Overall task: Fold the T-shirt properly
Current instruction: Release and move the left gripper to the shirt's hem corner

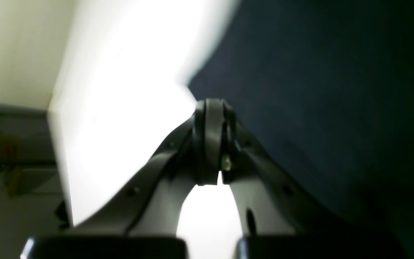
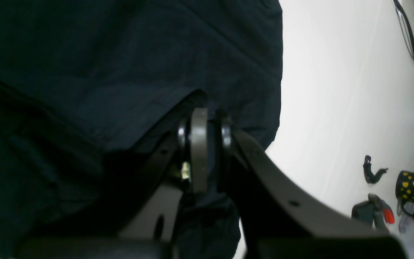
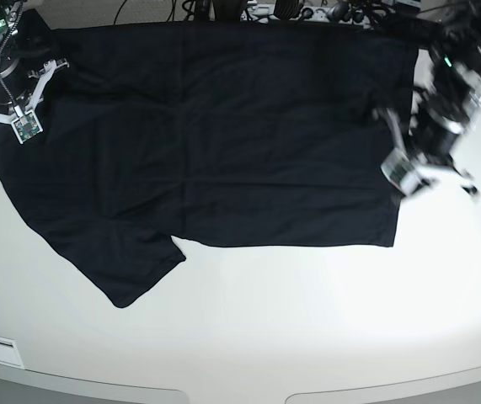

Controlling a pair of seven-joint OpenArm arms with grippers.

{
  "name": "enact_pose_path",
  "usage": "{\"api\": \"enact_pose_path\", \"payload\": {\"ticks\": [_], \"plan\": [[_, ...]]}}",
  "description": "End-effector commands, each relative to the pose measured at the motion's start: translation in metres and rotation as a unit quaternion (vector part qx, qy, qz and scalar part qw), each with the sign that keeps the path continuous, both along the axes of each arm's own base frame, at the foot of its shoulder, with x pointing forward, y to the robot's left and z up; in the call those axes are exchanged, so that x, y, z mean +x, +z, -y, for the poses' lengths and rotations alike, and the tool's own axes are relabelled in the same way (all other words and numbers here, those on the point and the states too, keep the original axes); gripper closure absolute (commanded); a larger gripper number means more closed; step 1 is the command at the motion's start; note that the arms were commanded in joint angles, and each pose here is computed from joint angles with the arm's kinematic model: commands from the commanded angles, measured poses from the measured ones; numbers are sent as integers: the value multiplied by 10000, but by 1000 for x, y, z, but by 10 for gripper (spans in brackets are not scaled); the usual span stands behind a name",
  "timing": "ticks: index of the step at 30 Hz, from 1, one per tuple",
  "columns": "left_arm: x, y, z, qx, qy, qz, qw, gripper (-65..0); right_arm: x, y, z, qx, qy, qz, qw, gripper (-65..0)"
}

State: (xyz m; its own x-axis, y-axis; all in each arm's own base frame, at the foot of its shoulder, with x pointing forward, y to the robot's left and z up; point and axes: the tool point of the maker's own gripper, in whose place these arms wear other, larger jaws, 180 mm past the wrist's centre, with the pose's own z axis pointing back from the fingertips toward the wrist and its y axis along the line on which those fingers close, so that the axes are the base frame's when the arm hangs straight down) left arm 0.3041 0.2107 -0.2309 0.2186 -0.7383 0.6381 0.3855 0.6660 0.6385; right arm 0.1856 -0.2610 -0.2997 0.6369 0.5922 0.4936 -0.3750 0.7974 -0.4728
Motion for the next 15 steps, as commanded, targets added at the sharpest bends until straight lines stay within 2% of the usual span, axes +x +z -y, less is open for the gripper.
{"api": "enact_pose_path", "payload": {"ticks": [1, 3, 5, 7, 9, 12, 15], "plan": [[18, 22, -15, -128, 183, 368, 9991, 0, 6, 10, 0, -58, 80, 184, 9998, -73], [41, 28, -41, -674, 532, 448, 9953, 0, 5, 9, 0, -62, 63, 158, 9998, -73], [59, 15, -66, -1271, 824, 232, 9882, 0, 5, 9, 0, -51, 61, 162, 9998, -73], [74, -11, -88, -1957, 1151, -174, 9737, 0, 5, 9, 0, -44, 67, 164, 9998, -73], [84, -39, -101, -2780, 1367, -661, 9485, 0, 5, 9, -1, -28, 64, 157, 9999, -73], [93, -71, -124, -3840, 1938, -1159, 8953, -5, 5, 8, -1, -28, 64, 152, 9999, -73], [92, -96, -126, -4521, 2174, -1812, 8459, -289, 4, 8, 0, -34, 55, 143, 9999, -74]]}}
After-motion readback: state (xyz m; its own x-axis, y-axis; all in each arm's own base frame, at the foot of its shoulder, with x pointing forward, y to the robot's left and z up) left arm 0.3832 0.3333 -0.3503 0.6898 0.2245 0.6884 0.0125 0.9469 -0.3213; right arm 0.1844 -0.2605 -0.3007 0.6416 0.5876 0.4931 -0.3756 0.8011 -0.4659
